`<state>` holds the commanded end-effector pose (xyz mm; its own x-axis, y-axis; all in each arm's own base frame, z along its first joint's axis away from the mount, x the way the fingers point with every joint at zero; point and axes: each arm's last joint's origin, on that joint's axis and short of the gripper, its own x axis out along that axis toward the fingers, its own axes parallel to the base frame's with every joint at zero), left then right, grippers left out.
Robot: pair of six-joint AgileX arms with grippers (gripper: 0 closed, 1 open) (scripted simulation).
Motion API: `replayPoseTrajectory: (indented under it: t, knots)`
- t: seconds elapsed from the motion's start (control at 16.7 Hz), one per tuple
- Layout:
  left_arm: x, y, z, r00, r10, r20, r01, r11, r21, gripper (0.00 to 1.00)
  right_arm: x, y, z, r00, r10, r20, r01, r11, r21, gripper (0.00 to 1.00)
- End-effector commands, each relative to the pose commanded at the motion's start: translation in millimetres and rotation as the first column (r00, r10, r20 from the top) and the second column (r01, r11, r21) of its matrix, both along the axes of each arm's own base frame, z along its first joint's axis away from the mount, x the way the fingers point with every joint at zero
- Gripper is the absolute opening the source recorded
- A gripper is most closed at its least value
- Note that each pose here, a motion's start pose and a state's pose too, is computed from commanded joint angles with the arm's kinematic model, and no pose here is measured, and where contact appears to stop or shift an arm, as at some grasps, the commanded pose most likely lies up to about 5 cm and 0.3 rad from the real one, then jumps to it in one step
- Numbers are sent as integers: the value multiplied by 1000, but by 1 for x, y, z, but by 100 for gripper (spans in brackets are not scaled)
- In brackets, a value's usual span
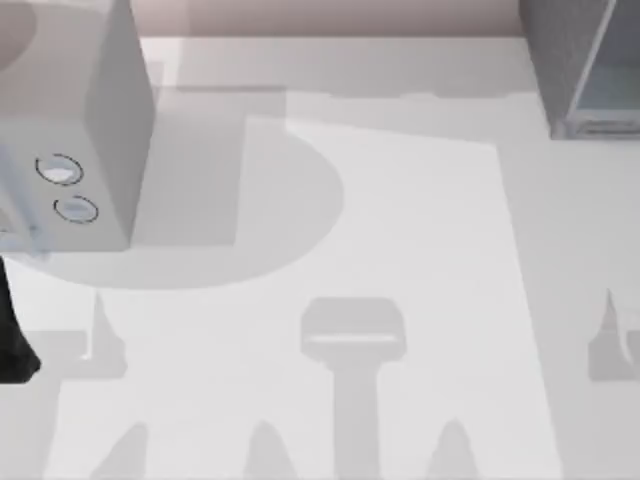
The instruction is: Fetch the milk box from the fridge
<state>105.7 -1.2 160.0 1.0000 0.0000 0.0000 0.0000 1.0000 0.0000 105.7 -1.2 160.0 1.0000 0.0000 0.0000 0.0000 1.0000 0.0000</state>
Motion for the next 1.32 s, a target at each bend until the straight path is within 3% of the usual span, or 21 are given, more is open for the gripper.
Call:
replayPoseTrajectory:
  t: [0.42, 0.72, 1.32]
  knots:
    - [0, 0, 0, 1000, 0, 0, 0, 1000, 0, 100, 9, -5, 13, 999, 2, 32, -2, 1000, -5, 100]
    - [0, 0, 0, 1000, 0, 0, 0, 1000, 0, 100, 38, -21, 24, 999, -1, 51, 2, 1000, -16, 100]
    - [0, 0, 0, 1000, 0, 0, 0, 1000, 0, 100, 93, -79, -29, 999, -1, -33, 2, 1000, 15, 100]
